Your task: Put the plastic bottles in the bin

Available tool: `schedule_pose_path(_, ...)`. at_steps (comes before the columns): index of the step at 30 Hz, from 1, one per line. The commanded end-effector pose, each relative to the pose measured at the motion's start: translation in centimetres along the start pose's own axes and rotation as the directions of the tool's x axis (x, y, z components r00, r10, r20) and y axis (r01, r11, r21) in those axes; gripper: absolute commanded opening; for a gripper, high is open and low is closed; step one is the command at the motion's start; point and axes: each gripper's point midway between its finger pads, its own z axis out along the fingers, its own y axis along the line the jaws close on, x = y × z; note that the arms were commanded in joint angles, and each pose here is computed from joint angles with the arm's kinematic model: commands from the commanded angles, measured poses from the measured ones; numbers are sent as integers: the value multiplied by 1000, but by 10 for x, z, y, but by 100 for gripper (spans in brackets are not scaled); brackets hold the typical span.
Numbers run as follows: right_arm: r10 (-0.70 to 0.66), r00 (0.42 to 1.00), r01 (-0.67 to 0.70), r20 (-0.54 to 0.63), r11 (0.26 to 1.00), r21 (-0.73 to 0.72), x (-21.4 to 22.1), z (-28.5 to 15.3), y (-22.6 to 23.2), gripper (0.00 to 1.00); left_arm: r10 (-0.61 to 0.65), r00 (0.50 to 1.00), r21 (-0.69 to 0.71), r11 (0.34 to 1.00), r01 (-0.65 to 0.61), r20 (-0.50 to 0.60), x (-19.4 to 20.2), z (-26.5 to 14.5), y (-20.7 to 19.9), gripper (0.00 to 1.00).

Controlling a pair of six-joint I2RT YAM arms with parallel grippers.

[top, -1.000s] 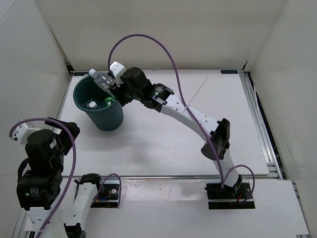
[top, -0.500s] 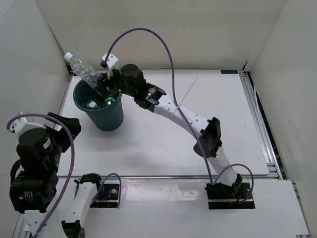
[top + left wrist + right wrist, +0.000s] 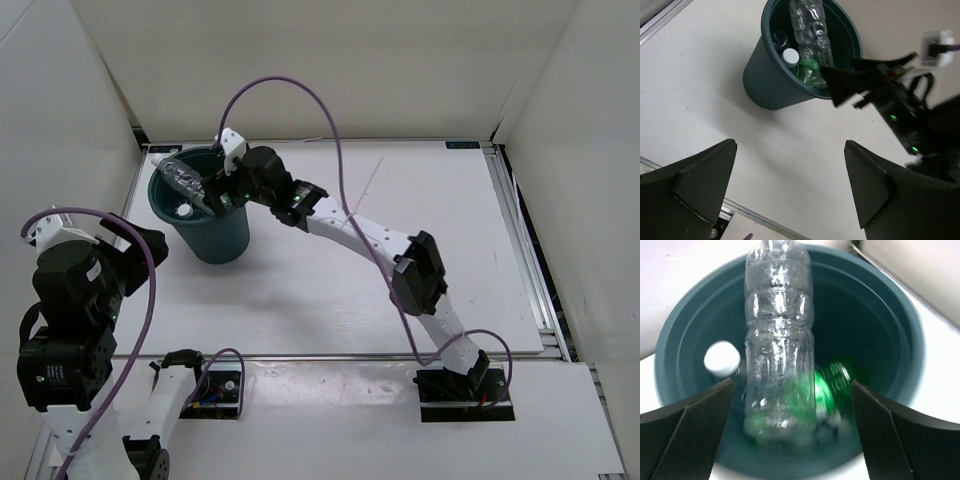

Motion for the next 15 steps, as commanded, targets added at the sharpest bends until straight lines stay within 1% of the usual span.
schedule_pose_path(1, 59, 984, -86, 166, 983, 165, -117, -95, -16, 100, -5, 1000, -87, 996, 3, -22, 11, -3, 21, 100)
schedule_pose_path(2, 110, 978, -145, 178, 970, 196, -122, -110, -20, 100, -15, 999, -124, 992, 11, -29, 20, 2, 31, 100)
schedule_pose_path(3, 162, 978, -187, 131, 958, 216, -100, -117, -21, 100, -31, 999, -138, 990, 25, -43, 27, 5, 35, 100)
schedule_pose_path(4, 201, 966, -232, 162, 951, 205, -117, -146, -16, 100, -62, 996, -155, 987, 53, -56, 35, 9, 39, 100)
schedule_pose_path(5, 287, 951, -307, 113, 924, 230, -99, -156, -15, 100, -79, 993, -185, 981, 62, -86, 51, 18, 48, 100)
schedule_pose_path(6, 330, 940, -340, 81, 903, 263, -89, -168, -20, 100, -96, 991, -197, 977, 76, -93, 57, 23, 51, 100)
schedule_pose_path(7, 370, 929, -352, 2, 881, 317, -71, -189, -27, 100, -131, 987, -212, 971, 108, -98, 64, 28, 54, 100)
schedule_pose_path(9, 401, 913, -355, -71, 870, 342, -60, -211, -30, 100, -162, 982, -221, 966, 137, -97, 75, 38, 59, 100)
schedule_pose_path(10, 413, 906, -367, -97, 877, 310, -66, -225, -25, 100, -175, 982, -226, 962, 154, -74, 74, 41, 60, 100)
schedule_pose_path(11, 410, 902, -357, -137, 885, 300, -61, -234, -31, 100, -175, 983, -224, 962, 159, -56, 73, 43, 62, 100)
schedule_pose_path(12, 419, 885, -356, -206, 891, 281, -49, -246, -29, 100, -175, 984, -224, 961, 164, -30, 72, 46, 65, 100)
schedule_pose_path(13, 436, 869, -376, -232, 889, 262, -49, -257, -28, 100, -168, 986, -203, 965, 164, 0, 65, 52, 61, 100)
schedule_pose_path(14, 474, 844, -407, -250, 870, 278, -43, -264, -39, 100, -150, 989, -195, 969, 150, 16, 63, 52, 62, 100)
schedule_pose_path(15, 497, 814, -440, -301, 865, 241, -37, -275, -31, 100, -133, 991, -209, 969, 133, 15, 63, 58, 64, 100)
